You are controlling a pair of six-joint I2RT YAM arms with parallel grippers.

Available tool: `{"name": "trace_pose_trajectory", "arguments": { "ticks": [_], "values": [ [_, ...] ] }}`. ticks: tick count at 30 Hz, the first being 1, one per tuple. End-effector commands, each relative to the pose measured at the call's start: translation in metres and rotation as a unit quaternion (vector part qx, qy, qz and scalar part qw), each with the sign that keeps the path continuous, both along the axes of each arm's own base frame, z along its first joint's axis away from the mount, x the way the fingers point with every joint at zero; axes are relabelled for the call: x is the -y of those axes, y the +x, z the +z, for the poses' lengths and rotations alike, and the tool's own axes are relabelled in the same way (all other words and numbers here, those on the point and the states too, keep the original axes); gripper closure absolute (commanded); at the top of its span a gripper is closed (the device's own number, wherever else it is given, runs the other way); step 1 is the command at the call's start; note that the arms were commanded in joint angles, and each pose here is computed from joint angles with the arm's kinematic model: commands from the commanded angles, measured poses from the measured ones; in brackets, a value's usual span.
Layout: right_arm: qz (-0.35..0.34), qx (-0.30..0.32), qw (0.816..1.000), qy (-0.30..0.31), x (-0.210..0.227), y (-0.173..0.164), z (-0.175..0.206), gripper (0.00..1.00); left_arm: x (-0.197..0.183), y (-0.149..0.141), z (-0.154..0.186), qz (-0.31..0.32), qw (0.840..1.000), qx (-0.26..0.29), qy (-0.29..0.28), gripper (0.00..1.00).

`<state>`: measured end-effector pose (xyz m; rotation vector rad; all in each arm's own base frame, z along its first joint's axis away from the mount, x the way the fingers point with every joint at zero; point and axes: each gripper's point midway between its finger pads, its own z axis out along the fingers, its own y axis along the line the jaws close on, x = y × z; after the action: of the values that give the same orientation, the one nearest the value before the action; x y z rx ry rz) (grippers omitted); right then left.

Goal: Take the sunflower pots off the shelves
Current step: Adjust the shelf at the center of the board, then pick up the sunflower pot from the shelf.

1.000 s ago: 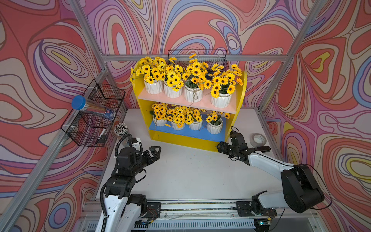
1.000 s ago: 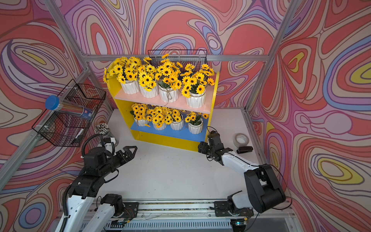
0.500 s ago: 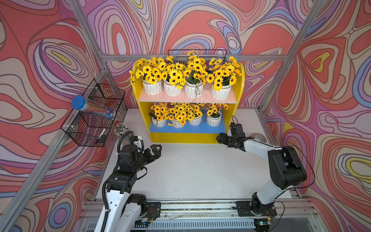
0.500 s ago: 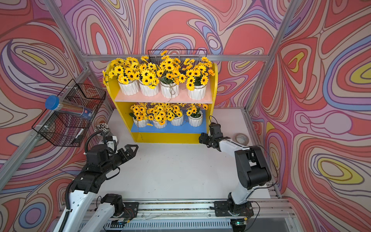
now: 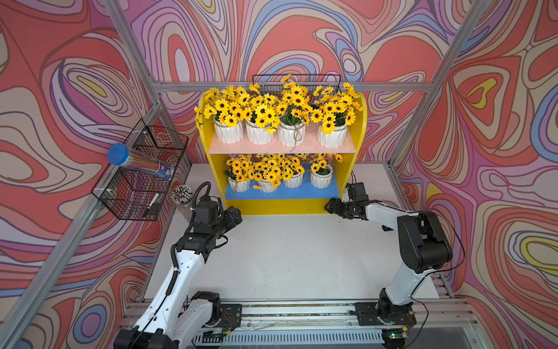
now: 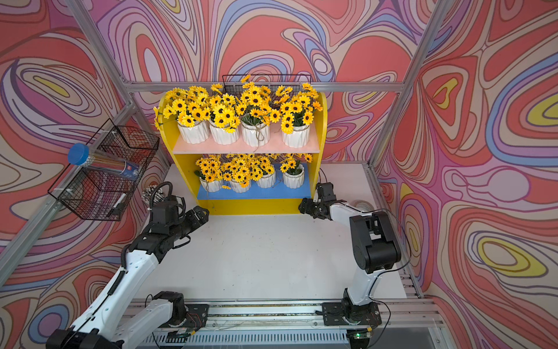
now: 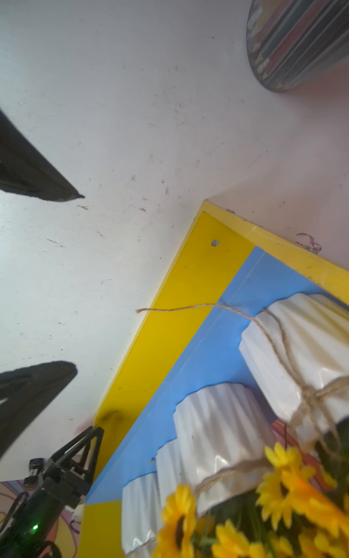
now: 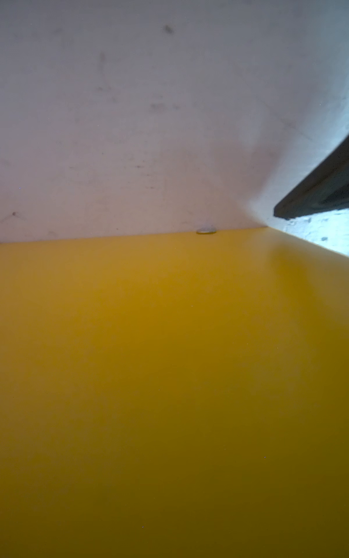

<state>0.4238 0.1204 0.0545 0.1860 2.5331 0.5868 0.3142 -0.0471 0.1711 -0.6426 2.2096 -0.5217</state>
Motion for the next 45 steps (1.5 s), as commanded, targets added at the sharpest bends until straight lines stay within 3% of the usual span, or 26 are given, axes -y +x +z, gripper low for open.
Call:
{"name": "trace_pose_trajectory", "arguments": {
  "ticks": [1,9,17,22,27,33,38,42,45],
  "values": [
    [-0.043,0.093,0.995,0.012,0.004,0.050,0.038,0.23,-0.001,0.026,0.006,0.018,0.998,0.054,-0.011,0.19],
    [-0.062,0.095,0.994,0.012,0.015,0.008,0.059,0.20,-0.003,0.060,-0.008,0.012,0.995,0.097,0.021,0.18],
    [-0.063,0.093,0.994,-0.004,0.027,-0.038,0.070,0.20,-0.002,0.085,-0.028,-0.009,0.995,0.091,0.043,0.19],
    [-0.055,0.094,0.994,-0.018,0.031,-0.049,0.075,0.19,-0.004,0.094,-0.028,-0.021,0.993,0.090,0.069,0.19],
    [-0.046,0.087,0.995,-0.018,0.028,-0.049,0.073,0.20,0.006,0.099,-0.025,-0.057,0.993,0.084,0.056,0.24],
    [-0.031,0.131,0.991,-0.002,0.018,-0.062,0.125,0.21,0.024,0.059,-0.019,-0.066,0.994,0.078,0.028,0.21],
    [-0.012,0.201,0.979,-0.039,-0.010,-0.081,0.187,0.21,0.016,0.018,-0.002,-0.036,0.997,0.074,0.002,0.16],
    [0.005,0.266,0.963,-0.050,-0.034,-0.101,0.232,0.17,0.015,-0.015,0.010,-0.035,0.998,0.055,-0.010,0.12],
    [0.038,0.342,0.938,-0.052,-0.056,-0.119,0.271,0.12,0.015,-0.034,0.018,-0.044,0.997,0.055,-0.013,0.08]
  ]
}}
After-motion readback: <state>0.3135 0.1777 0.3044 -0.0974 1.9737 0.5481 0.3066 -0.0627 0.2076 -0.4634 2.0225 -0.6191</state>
